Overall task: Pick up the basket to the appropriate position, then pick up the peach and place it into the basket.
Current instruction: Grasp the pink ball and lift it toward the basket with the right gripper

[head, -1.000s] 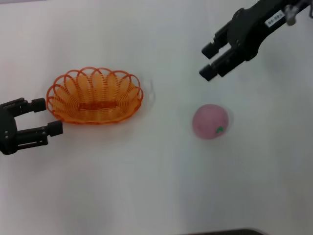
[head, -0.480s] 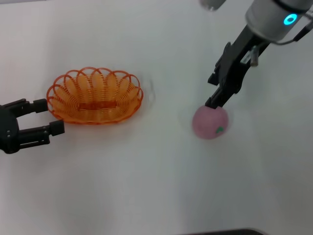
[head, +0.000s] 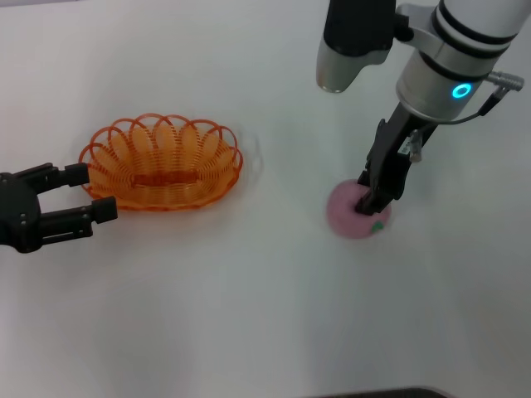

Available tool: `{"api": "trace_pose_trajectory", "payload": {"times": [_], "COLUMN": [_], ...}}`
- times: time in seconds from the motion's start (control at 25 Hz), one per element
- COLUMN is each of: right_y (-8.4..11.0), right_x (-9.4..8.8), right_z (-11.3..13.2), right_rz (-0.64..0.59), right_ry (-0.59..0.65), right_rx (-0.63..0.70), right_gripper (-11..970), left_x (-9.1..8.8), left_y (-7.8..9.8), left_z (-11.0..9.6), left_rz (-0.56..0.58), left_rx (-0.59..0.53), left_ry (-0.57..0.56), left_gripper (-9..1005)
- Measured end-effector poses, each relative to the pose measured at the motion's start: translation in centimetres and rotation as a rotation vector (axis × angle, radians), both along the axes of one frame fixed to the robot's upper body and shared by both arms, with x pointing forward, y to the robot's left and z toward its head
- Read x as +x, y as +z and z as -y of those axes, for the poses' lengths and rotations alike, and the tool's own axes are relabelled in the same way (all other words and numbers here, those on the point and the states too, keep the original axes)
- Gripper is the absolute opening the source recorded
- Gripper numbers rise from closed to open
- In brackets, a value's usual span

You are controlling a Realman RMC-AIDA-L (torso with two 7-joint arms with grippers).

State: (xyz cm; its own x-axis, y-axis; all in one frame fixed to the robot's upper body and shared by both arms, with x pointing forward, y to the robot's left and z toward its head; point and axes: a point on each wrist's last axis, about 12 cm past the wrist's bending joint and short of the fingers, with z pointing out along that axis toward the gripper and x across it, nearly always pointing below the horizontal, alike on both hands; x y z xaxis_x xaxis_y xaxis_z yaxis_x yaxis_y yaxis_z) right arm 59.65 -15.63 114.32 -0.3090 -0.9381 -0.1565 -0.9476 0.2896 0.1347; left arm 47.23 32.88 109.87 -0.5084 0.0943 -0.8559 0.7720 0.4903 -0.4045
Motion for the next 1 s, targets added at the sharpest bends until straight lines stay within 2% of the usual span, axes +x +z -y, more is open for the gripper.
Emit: {"api": "trace_pose_trajectory", "payload": {"times": [0.16,0.4,0.6,0.64,0.8,1.0], "right_y": [-0.4,-0.3,-0.1,0.1,2.3,6.2], "right_x": [-0.1,-0.2,-0.2,-0.2,0.1,1.5], "right_z": [-0.1,-0.1,0.0,0.0,0.1,-0.2], "right_rz": [-0.006,-0.009,-0.013,-0.018,-0.014,0.104], "right_ry": [0.003,0.004,0.009,0.009,0.008,-0.015], "right_rx": [0.006,0.012,0.012,0.017,0.096,0.255], "right_gripper": [469,225,60,59,53,45], "left_x": [0.1,0.2,0.2,0.2,0.2,0.2], "left_y": [-0.1,-0.1,-0.1,-0.1,-0.1,-0.2], "left_z": [0.2,0.2,0.3,0.3,0.3,0.3], "left_rz": [-0.004,-0.014,-0.014,-0.015,-0.017,-0.023], "left_rx": [-0.003,-0.004,-0.006,-0.006,-0.007,-0.014], "left_ry": [-0.004,-0.004,-0.004,-0.004,-0.003,-0.004], "left_gripper": [861,861,861,861,861,861]}}
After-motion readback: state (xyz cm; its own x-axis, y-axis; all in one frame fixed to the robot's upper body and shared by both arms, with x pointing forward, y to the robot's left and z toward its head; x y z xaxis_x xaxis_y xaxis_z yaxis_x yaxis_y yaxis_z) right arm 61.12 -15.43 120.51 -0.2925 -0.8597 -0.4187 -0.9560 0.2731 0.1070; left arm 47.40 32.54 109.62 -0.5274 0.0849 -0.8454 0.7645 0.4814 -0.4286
